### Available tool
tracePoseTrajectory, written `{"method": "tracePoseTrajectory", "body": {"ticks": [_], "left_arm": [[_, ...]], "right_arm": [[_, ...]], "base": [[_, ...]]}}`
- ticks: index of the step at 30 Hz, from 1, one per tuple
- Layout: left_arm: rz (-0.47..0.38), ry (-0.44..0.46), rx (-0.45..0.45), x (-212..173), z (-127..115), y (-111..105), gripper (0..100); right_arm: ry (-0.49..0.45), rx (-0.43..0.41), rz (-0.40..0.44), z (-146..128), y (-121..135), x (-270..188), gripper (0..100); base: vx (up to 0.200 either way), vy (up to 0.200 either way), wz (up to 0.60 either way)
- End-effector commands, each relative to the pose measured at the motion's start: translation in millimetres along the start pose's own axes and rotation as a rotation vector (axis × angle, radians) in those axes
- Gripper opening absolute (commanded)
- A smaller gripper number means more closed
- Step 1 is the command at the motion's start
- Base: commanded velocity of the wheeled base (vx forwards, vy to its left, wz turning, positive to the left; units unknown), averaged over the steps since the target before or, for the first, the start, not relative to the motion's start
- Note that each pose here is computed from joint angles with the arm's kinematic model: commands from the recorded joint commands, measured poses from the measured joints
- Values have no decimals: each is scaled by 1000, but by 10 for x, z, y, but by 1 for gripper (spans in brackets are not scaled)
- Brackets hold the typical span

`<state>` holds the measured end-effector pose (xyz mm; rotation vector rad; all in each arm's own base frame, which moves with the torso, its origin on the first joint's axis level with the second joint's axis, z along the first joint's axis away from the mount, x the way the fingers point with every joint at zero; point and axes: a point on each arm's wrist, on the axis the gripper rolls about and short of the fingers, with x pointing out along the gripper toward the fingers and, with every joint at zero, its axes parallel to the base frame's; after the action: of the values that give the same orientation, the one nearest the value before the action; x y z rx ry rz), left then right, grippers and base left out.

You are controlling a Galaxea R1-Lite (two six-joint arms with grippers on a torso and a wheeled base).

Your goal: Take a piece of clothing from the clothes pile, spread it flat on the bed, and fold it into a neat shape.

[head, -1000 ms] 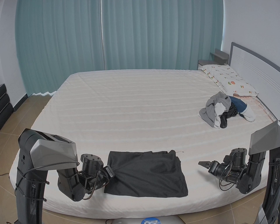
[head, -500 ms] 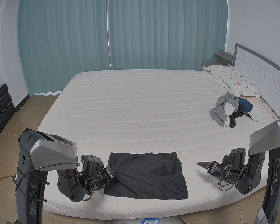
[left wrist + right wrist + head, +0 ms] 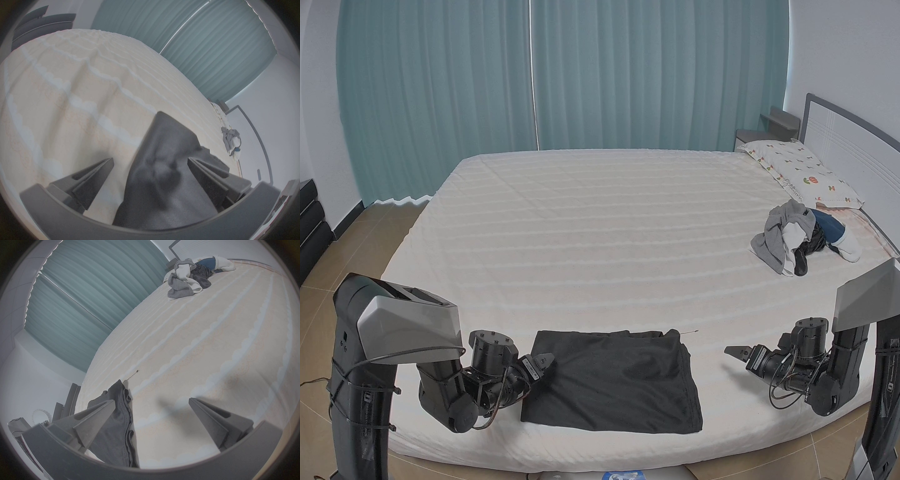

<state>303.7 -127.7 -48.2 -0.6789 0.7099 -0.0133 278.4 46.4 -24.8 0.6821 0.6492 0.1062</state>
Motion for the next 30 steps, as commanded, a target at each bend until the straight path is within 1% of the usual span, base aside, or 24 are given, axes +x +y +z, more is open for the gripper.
{"method": "tracePoseTrajectory", "body": {"ticks": [1, 2, 3, 4, 5, 7, 8, 10, 12, 13, 14, 16, 17, 20, 21, 23, 24, 25, 26, 27, 28, 29, 30], "left_arm": [[-30, -73, -57, -174, 279, -41, 100], [-33, -80, -61, -196, 309, -43, 100], [-36, -103, -67, -254, 394, -38, 100], [-36, -103, -67, -254, 394, -38, 100], [-49, -145, -77, -335, 543, -56, 100], [-57, -168, -79, -393, 616, -68, 100], [-68, -191, -68, -487, 686, -99, 100], [-68, -206, -50, -611, 701, -109, 100], [-74, -242, -15, -858, 761, -91, 100], [-75, -251, -13, -897, 777, -91, 100], [-95, -299, 1, -1147, 857, -112, 100], [-118, -340, 8, -1341, 912, -139, 100], [-144, -400, 29, -1594, 982, -164, 100], [-155, -460, 91, -1934, 1007, -175, 100], [-169, -485, 108, -2086, 1005, -187, 100], [-192, -517, 118, -2317, 982, -194, 100], [-196, -523, 120, -2367, 976, -195, 100], [-208, -544, 124, -2528, 958, -195, 100], [-211, -555, 128, -2621, 943, -188, 100], [-211, -555, 128, -2621, 943, -188, 100], [-206, -585, 135, -2795, 903, -163, 100], [-204, -601, 139, -2871, 886, -152, 100], [-204, -601, 139, -2871, 886, -152, 100]], "right_arm": [[-8, -5, 3, 13, 14, -11, 100], [-12, -4, 3, 18, 12, -12, 100], [-32, -9, 6, 39, 22, -17, 100], [-32, -9, 6, 39, 22, -17, 100], [-84, -15, 9, 88, 29, -23, 100], [-120, -22, 11, 115, 40, -24, 100], [-148, -44, 7, 145, 59, -25, 100], [-185, -74, 2, 195, 104, -45, 100], [-217, -109, 20, 246, 190, -94, 100], [-223, -112, 24, 256, 207, -106, 100], [-257, -138, 60, 317, 324, -190, 100], [-288, -160, 88, 372, 412, -268, 100], [-328, -200, 111, 436, 496, -383, 100], [-369, -298, 126, 457, 596, -600, 100], [-382, -338, 126, 442, 620, -736, 100], [-422, -394, 139, 439, 671, -986, 100], [-436, -407, 145, 444, 686, -1048, 100], [-486, -448, 163, 449, 732, -1261, 100], [-514, -471, 169, 443, 745, -1381, 100], [-517, -476, 169, 439, 745, -1400, 100], [-549, -531, 169, 367, 726, -1631, 100], [-566, -556, 164, 349, 722, -1712, 100], [-566, -556, 164, 349, 722, -1712, 100]], "base": [[0, 0, 0], [0, 0, 0], [0, 0, 0], [0, 0, 0], [0, 0, 0], [0, 0, 0], [0, 0, 0], [0, 0, 0], [0, 0, 0], [0, 0, 0], [0, 0, 0], [0, 0, 0], [0, 0, 0], [0, 0, 0], [0, 0, 0], [0, 0, 0], [0, 0, 0], [0, 0, 0], [0, 0, 0], [0, 0, 0], [0, 0, 0], [0, 0, 0], [0, 0, 0]]}}
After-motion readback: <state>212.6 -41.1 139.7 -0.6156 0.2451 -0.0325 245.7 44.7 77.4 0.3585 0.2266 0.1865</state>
